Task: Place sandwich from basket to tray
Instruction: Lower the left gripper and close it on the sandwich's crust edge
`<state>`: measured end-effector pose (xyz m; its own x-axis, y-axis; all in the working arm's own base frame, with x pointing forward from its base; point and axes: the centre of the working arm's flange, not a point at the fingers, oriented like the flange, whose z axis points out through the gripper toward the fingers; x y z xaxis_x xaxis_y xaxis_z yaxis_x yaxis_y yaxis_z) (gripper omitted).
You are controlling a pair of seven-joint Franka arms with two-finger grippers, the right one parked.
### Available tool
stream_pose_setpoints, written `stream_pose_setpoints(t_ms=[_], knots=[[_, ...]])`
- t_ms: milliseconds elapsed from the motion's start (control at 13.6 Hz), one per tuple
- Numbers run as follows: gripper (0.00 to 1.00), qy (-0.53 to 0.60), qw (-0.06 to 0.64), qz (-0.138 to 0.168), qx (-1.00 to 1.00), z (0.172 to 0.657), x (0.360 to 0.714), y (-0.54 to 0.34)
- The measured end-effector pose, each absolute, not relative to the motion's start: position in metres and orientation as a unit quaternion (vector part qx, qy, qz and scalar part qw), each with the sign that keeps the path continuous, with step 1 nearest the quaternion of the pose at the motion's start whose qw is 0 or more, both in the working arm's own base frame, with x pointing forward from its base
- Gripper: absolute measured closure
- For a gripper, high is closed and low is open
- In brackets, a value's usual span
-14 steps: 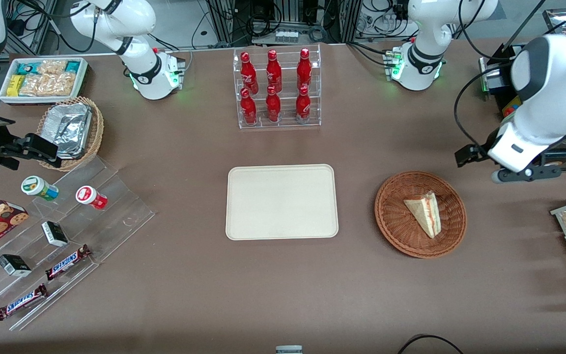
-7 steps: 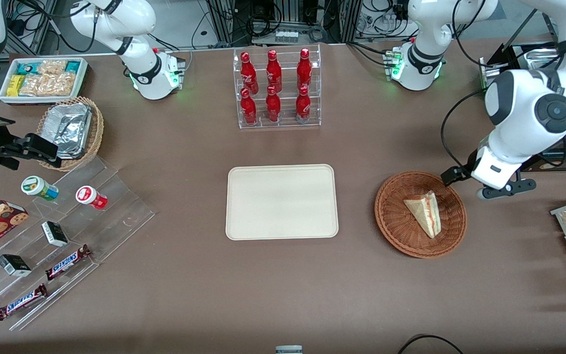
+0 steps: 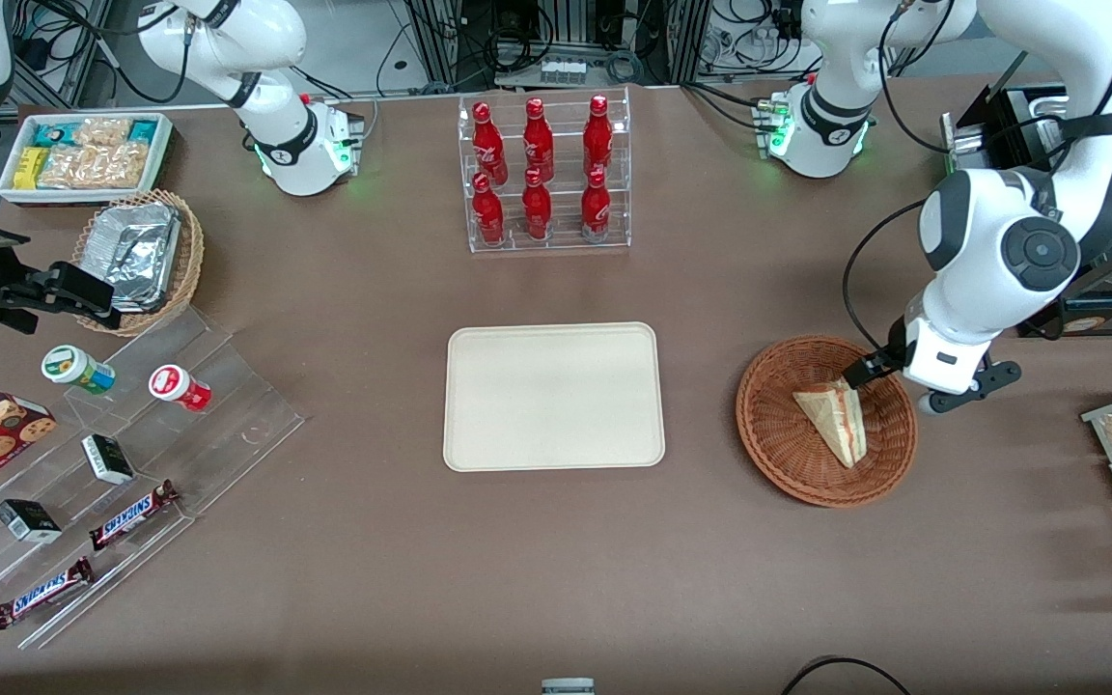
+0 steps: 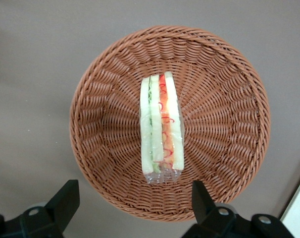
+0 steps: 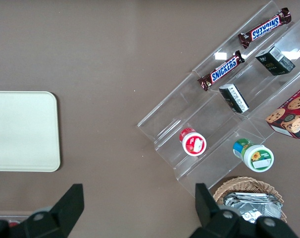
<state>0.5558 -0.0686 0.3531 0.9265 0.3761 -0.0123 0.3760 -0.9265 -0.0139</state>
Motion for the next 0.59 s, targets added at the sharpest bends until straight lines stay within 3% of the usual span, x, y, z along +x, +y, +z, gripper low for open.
stream_pose_setpoints(t_ms=[587], knots=[[0.0, -0.181, 0.007, 0.027, -0.983, 0.303, 0.565, -0.082]])
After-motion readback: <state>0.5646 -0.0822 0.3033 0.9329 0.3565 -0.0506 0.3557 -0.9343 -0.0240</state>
